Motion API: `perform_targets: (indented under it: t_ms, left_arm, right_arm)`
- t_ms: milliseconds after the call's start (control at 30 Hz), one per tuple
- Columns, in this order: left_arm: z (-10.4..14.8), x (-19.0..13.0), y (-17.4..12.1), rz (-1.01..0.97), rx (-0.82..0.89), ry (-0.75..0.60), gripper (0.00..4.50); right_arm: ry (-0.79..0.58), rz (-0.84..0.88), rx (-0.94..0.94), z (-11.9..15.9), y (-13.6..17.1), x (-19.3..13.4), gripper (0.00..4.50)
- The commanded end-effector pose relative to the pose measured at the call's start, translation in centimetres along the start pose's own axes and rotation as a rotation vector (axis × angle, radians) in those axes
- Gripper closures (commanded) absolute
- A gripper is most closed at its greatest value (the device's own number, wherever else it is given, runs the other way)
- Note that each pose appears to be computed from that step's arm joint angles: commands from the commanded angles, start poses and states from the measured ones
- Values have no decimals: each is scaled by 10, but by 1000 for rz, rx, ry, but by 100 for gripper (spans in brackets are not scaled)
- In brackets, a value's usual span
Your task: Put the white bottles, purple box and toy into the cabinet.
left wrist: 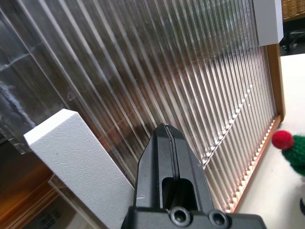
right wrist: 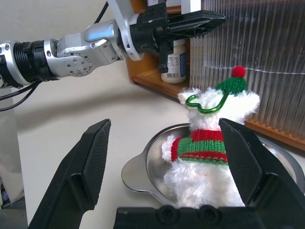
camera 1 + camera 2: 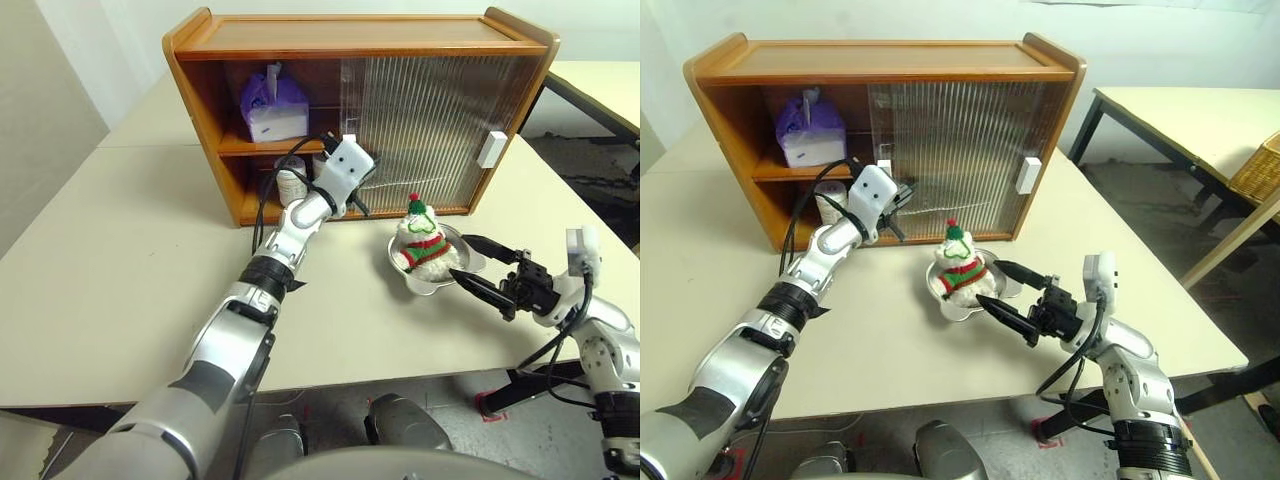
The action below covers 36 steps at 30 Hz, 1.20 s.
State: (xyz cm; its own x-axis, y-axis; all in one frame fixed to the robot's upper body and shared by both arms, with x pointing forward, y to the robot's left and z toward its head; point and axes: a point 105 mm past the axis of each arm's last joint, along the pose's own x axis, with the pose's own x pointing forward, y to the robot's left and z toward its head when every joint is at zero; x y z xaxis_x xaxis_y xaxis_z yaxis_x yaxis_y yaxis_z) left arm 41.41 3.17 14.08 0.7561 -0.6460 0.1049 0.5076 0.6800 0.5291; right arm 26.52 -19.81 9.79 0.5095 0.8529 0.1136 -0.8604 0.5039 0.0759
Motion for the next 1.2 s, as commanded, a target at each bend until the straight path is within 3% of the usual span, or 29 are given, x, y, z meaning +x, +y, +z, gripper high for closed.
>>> perform_targets:
  t_ms: [33, 233, 767, 1200]
  left_arm:
    - [-18, -16, 28, 110, -8, 61, 447]
    - [-36, -41, 58, 202, 14, 116, 447]
    - [-58, -93, 89, 323, 46, 204, 447]
    - [-54, -92, 88, 309, 40, 191, 447]
  right_arm:
    - [9, 16, 6, -4, 3, 1, 0]
    - [13, 21, 10, -7, 3, 1, 0]
    - [20, 53, 24, -12, 1, 6, 0]
    - [22, 62, 23, -14, 0, 6, 0]
